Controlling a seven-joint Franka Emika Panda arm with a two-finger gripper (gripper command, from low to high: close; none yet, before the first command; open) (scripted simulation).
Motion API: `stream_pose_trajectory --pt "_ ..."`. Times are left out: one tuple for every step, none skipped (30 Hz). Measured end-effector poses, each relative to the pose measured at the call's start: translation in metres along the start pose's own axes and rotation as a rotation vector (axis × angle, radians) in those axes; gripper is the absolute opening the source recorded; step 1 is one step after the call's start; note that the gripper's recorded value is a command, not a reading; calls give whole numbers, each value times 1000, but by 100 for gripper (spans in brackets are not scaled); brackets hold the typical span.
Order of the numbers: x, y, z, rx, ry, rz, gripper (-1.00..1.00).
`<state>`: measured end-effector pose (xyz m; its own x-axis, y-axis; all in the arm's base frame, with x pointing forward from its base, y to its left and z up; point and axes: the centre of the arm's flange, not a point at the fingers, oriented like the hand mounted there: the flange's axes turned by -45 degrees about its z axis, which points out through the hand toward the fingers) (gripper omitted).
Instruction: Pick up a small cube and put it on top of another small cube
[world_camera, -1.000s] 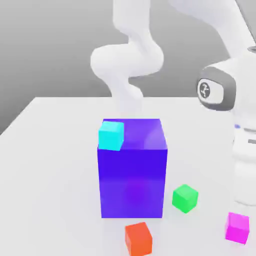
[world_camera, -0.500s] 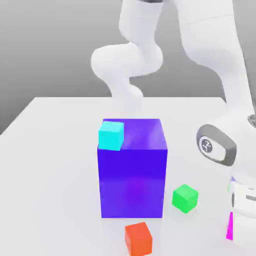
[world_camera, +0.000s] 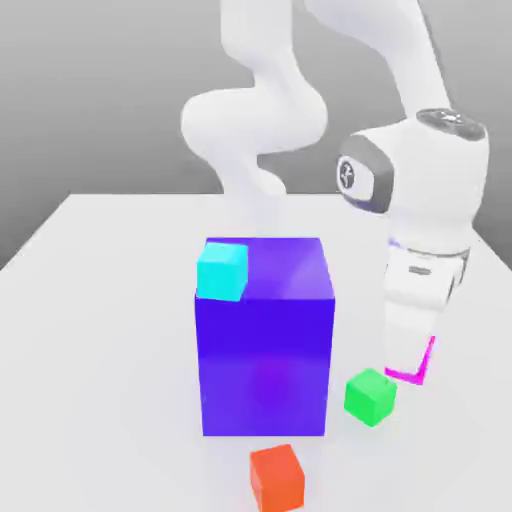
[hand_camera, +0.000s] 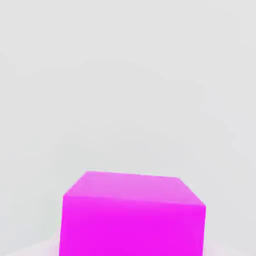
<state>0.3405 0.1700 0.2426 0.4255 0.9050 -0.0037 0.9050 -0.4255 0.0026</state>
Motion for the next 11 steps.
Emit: stream_pose_trajectory --pt "-6 -3 3 2 2 3 -100" --pt "-8 -5 9 3 2 4 -100" --pt "-9 -5 17 4 3 5 -100" --pt "-10 -5 26 4 3 6 -100" --pt "-10 -5 36 4 3 6 -100" --pt "-10 -6 45 4 3 7 -100" --pt "-11 -6 55 3 3 7 -100" --pt "-11 -6 62 3 3 7 100" --pt "-11 -6 62 3 3 7 100" --pt "-11 -6 62 3 3 7 100" --pt "-11 -6 62 3 3 7 100"
